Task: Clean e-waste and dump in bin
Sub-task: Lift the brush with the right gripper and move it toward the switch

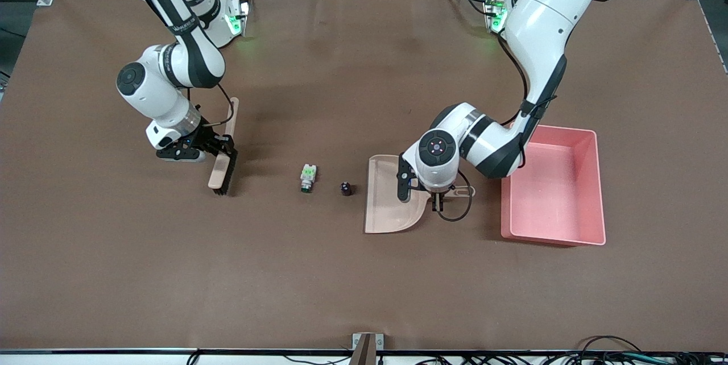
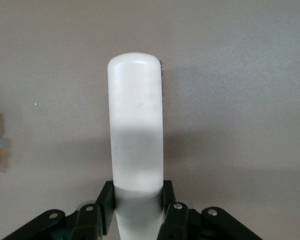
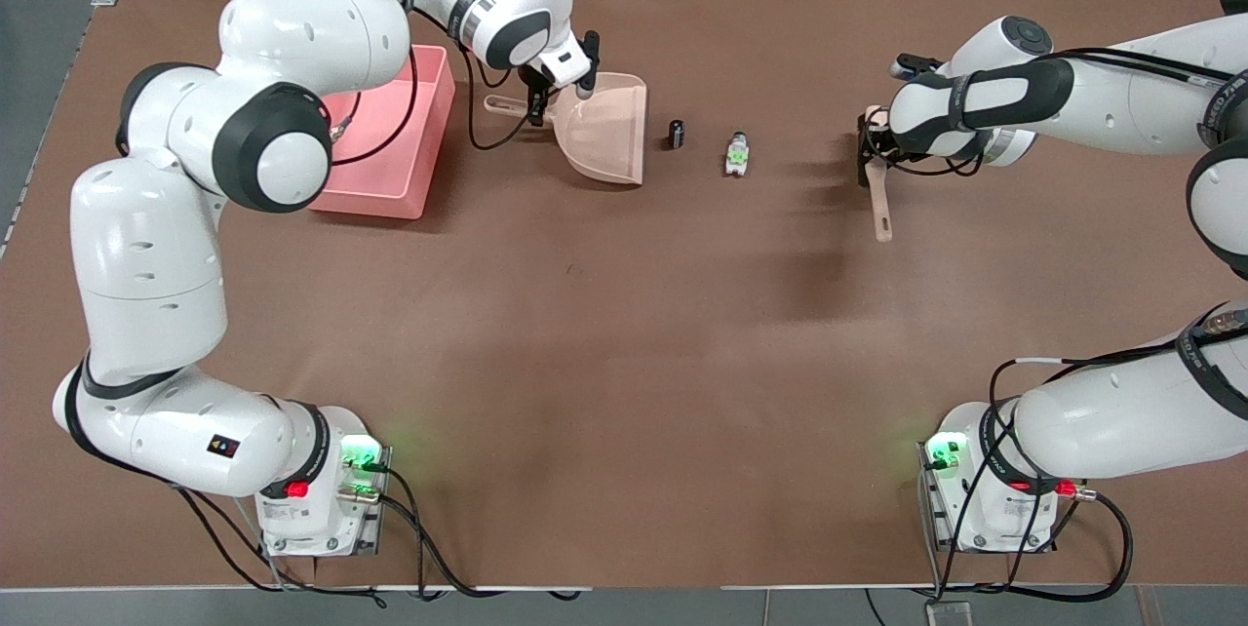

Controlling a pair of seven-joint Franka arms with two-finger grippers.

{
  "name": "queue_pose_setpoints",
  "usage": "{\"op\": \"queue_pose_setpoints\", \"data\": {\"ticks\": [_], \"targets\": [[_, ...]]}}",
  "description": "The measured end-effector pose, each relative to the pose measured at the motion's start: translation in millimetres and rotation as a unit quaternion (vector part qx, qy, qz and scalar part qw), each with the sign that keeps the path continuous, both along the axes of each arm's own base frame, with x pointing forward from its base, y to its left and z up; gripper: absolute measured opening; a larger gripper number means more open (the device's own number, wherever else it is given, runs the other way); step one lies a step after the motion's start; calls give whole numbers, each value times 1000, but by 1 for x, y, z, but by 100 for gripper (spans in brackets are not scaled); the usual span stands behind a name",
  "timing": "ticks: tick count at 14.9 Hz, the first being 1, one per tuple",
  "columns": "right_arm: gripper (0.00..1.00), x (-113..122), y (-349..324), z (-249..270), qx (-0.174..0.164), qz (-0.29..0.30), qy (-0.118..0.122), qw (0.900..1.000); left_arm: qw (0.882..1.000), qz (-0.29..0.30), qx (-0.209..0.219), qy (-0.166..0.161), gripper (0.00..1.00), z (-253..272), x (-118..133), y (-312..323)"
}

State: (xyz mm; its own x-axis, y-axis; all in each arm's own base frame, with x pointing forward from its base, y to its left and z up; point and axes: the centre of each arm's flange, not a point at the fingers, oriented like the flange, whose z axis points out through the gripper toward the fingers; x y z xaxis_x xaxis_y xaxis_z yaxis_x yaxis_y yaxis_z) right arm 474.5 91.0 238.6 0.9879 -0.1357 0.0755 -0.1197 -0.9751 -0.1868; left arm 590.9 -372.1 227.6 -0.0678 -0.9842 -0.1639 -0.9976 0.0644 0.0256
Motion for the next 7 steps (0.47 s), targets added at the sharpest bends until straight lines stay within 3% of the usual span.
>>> {"op": "queue_pose_setpoints", "data": {"ticks": [7], "targets": [[42,17,16,-8,4,-9,-5,1000,1000,16,16,14,33,1,-6,-1]]}}
